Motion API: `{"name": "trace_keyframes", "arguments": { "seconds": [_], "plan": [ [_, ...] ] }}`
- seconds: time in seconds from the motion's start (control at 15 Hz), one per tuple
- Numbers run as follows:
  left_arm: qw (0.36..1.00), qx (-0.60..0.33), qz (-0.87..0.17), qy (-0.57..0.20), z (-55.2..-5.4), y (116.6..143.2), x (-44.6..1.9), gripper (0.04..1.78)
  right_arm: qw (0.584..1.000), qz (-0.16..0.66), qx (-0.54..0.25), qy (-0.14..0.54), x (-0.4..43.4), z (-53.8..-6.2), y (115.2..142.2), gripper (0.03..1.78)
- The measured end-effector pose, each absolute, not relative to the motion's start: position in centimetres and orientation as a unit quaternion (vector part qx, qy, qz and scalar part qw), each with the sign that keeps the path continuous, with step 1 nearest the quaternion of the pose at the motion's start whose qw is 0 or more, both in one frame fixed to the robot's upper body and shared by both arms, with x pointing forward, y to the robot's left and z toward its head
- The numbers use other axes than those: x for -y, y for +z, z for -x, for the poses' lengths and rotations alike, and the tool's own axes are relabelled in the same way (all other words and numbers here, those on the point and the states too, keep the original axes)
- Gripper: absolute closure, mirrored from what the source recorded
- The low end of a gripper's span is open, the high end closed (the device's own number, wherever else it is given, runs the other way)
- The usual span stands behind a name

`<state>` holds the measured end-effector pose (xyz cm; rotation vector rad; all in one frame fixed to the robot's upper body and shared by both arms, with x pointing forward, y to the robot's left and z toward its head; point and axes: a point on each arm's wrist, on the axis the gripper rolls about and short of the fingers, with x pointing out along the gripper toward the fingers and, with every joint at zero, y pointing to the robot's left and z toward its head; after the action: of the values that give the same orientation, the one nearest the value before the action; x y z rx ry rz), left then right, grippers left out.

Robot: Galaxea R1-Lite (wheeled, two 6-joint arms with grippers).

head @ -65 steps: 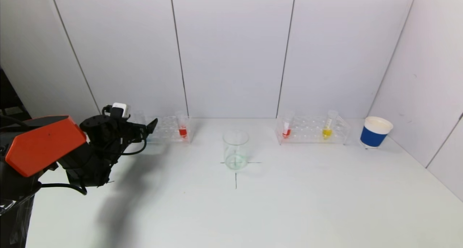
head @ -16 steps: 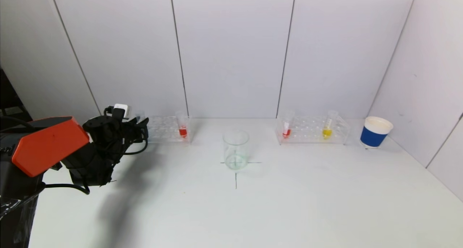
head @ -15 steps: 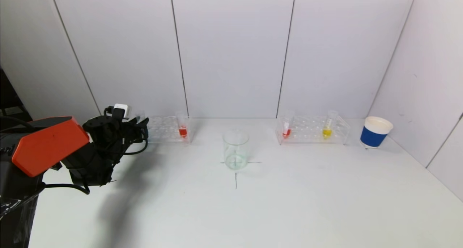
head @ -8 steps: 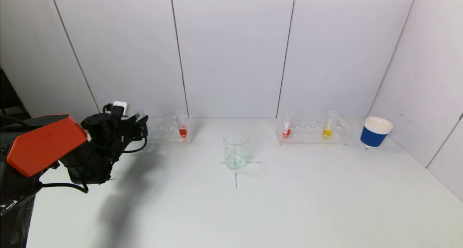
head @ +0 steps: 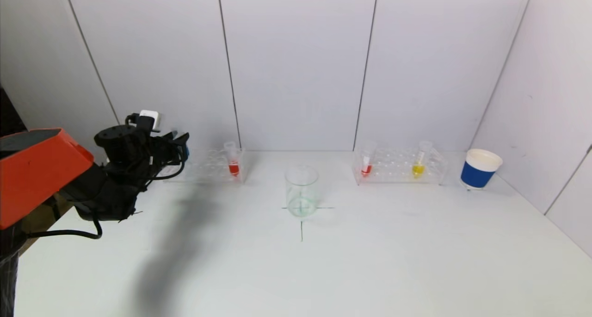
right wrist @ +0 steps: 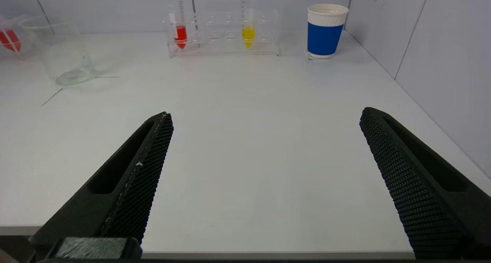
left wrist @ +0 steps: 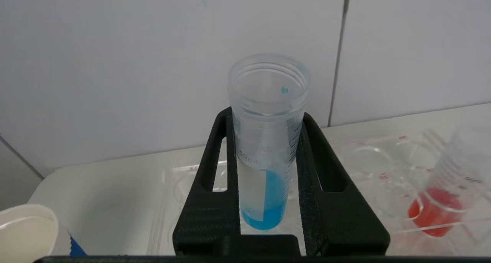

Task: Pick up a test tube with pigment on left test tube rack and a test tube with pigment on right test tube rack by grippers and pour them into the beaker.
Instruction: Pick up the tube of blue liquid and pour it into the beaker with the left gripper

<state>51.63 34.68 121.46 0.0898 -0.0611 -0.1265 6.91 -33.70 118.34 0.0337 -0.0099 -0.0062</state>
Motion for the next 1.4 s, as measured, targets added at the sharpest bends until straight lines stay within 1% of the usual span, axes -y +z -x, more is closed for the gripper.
{"name": "trace_keyframes", "arguments": {
  "seconds": [0.47,0.67,0.87,1.0,1.07,1.27,1.4],
  "plan": [
    [0.995,0.056,-0.046,-0.075,-51.0,129.8,-32.9,1.37,1.000,-0.017,0.005,-0.004,33.7,-6.9,118.3,0.04],
    [0.992,0.068,-0.046,-0.092,-51.2,133.6,-31.4,1.37,1.000,-0.017,0.005,-0.003,33.7,-6.9,118.3,0.04],
    [0.990,0.065,-0.046,-0.120,-51.4,136.6,-29.5,1.37,1.000,-0.017,0.005,-0.004,33.7,-6.9,118.3,0.04],
    [0.985,0.065,-0.046,-0.155,-51.6,138.1,-27.8,1.37,1.000,-0.017,0.005,-0.004,33.7,-6.9,118.3,0.04],
    [0.979,0.062,-0.046,-0.187,-51.7,138.7,-26.9,1.37,1.000,-0.017,0.005,-0.004,33.7,-6.9,118.3,0.04],
    [0.952,0.041,-0.053,-0.298,-52.0,139.0,-24.8,1.37,1.000,-0.017,0.005,-0.003,33.7,-6.9,118.3,0.04],
    [0.931,0.048,-0.068,-0.354,-52.5,139.1,-23.7,1.37,1.000,-0.017,0.005,-0.003,33.7,-6.9,118.3,0.04]
  ]
}}
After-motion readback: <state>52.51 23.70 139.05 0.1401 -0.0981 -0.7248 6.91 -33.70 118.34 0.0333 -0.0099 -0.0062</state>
